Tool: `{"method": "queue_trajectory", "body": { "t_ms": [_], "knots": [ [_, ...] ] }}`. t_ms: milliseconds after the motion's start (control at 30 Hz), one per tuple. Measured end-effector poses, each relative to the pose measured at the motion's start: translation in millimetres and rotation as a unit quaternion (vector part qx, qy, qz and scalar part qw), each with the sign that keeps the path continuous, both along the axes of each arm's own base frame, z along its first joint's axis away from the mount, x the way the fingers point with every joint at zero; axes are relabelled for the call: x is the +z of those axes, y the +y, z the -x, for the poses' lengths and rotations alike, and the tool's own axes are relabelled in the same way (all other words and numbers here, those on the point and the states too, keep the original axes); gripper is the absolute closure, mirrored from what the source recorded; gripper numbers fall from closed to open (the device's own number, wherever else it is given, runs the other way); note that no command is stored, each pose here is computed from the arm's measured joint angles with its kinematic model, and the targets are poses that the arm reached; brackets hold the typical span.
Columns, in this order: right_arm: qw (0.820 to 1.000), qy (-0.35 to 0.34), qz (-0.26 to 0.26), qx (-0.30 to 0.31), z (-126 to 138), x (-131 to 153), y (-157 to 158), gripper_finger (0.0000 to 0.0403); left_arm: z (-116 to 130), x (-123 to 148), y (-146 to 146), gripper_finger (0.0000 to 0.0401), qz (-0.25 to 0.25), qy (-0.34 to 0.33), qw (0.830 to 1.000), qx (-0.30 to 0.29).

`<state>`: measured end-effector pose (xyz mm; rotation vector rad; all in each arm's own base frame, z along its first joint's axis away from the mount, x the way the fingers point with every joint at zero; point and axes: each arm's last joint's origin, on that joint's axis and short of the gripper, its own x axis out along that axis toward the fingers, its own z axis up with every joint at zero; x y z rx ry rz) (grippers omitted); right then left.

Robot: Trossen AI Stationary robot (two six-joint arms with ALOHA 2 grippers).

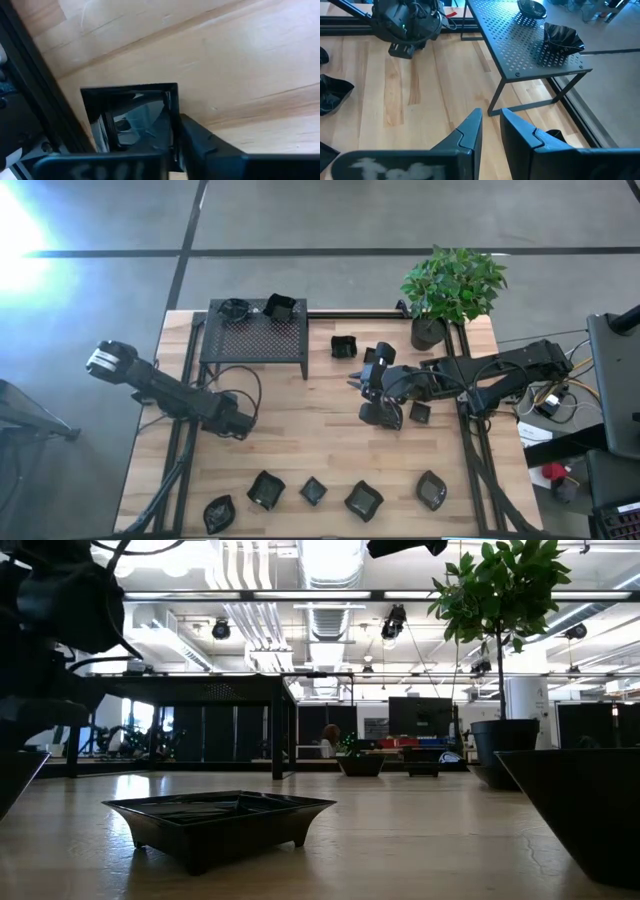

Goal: Pick & Place Mini shaped plates
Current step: Put the square plate on the shelf

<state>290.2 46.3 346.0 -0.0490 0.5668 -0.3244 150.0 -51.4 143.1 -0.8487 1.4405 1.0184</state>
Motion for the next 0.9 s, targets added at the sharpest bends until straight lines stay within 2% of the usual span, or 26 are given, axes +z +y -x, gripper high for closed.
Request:
{"method": "queue_trajectory", "body": {
  "t_ms": [200, 400, 767, 900],
  "knots": [
    [1.0, 0.0, 0.0, 0.0, 0.0, 0.0, 0.0, 0.0339, -0.6, 1.0, -0.2, 0.0397, 0.001, -0.002, 1.0, -0.003],
    [1.0, -0.001, -0.001, 0.0, 0.0, 0.1, 0.0, 0.0339, -13.1, 17.9, -4.2, 0.04, 0.008, -0.026, 0.999, -0.03],
    [1.0, -0.001, -0.002, -0.001, 0.0, 0.0, 0.0, 0.0339, -38.1, 75.6, -10.4, 0.0401, -0.014, -0.076, 0.991, -0.106],
    [1.0, -0.001, -0.002, -0.001, 0.0, 0.0, 0.0, 0.0339, -43.9, 101.3, -10.4, 0.0401, -0.042, -0.094, 0.985, -0.138]
  ]
}}
